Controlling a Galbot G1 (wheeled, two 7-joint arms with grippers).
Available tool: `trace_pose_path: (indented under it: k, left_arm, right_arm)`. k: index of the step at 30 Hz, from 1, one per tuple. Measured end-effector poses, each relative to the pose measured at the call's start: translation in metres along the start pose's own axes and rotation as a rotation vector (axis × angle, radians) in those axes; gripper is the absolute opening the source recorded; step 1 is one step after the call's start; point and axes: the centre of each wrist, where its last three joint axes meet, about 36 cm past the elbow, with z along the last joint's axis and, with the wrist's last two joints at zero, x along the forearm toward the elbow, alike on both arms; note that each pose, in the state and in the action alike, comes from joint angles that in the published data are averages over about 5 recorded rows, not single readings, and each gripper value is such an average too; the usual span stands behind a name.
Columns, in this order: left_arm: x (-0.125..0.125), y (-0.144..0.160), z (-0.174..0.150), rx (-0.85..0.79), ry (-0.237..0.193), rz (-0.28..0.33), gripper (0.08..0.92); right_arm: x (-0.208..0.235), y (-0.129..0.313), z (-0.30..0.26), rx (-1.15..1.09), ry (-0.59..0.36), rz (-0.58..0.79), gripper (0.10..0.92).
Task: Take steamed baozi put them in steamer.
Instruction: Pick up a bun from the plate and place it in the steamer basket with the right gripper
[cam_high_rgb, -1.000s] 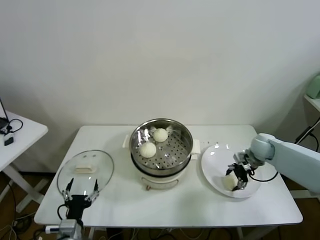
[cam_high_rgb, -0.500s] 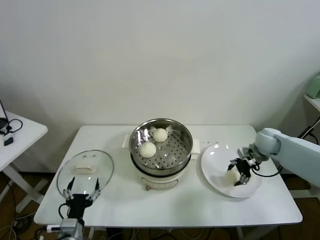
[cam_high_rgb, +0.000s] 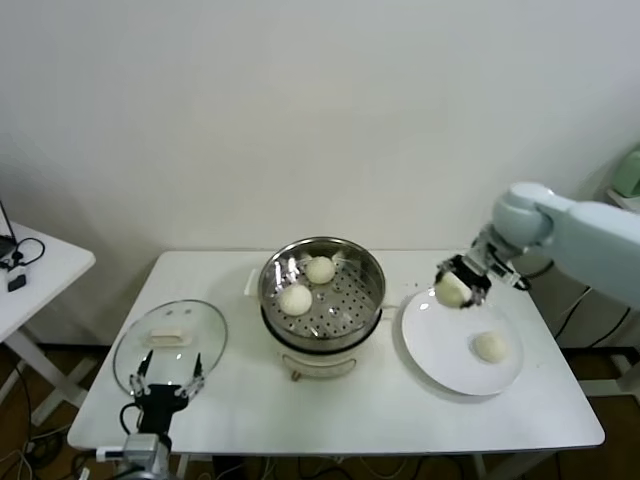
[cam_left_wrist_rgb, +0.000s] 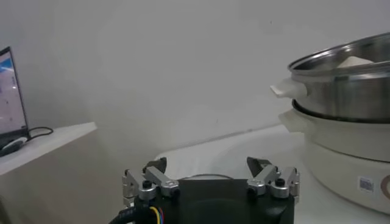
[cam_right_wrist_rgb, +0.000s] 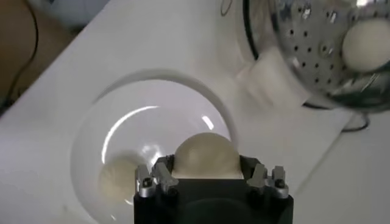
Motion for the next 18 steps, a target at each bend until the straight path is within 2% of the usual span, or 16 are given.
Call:
trace_pose_path:
  k: [9, 18]
  left_arm:
    - [0.002, -0.001, 0.0, -0.003, 0.004, 0.001, 0.823]
    - [0.006, -0.001, 0.002, -0.004, 0.016, 0.001, 0.823]
  right_arm:
    - [0.035, -0.063, -0.065, 0.387, 0.076, 0.029, 0.705]
    - [0.024, -0.115, -0.133, 0.64, 0.072, 0.036, 0.705]
